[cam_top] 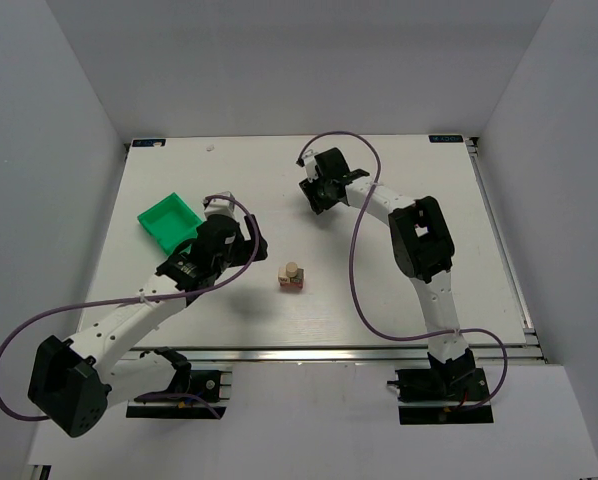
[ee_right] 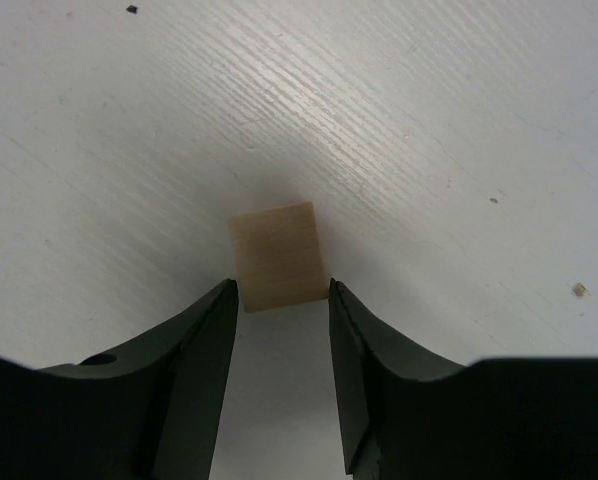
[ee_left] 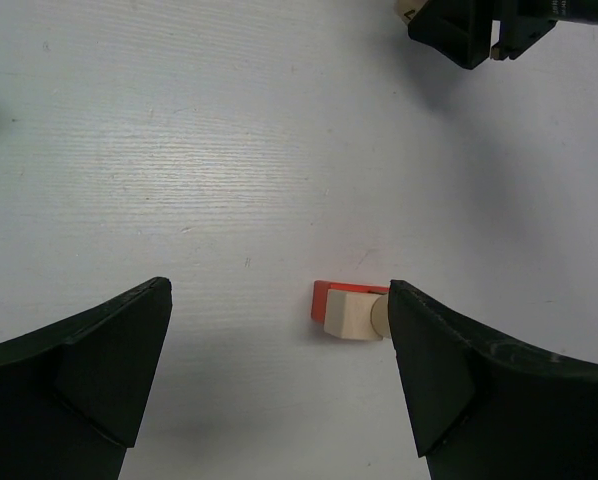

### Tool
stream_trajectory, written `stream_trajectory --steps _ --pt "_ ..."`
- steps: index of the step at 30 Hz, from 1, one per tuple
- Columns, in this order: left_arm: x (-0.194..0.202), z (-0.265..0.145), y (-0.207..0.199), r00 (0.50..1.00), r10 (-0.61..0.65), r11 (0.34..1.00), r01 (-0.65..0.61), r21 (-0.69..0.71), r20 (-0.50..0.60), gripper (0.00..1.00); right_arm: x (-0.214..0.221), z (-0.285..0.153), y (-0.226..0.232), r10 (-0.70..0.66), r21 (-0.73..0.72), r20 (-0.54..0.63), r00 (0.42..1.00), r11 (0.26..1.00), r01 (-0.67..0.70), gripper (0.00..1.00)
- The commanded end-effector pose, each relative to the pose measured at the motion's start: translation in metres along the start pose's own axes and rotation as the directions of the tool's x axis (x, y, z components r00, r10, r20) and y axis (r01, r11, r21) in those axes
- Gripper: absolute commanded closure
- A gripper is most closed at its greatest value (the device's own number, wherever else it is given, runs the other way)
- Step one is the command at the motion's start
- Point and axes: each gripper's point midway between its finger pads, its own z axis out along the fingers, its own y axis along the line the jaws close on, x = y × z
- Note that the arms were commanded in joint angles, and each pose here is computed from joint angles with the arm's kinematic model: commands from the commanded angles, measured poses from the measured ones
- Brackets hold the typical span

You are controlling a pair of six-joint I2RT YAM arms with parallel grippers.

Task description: Build the wood block tower

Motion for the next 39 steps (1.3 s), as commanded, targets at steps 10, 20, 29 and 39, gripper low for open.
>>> stream_trajectory --steps 10,20,29,39 --pt "-0.004 0.005 -0.003 1.000 0.024 1.000 -0.024 0.001 0.004 0.02 -0.017 -0.002 0.007 -0.020 -0.063 0.070 0.997 0.998 0.025 0.46" --pt "-0.005 0.010 -0.006 0.999 0.045 0.999 -0.045 0.017 0.012 0.02 -0.020 -0.025 0.019 -0.061 -0.142 0.102 0.993 0.987 0.076 0.88" --pt "0.018 -0.032 -0.086 0.912 0.391 0.726 -0.390 0.567 0.125 0.02 -0.013 -0.159 0.083 -0.102 -0.423 0.227 0.968 0.885 0.193 0.89" --pt "0.032 -0.087 -0.119 0.807 0.450 0.339 -0.552 0.762 0.383 0.02 0.052 -0.254 0.165 -0.155 -0.723 0.302 0.941 0.605 0.332 0.88"
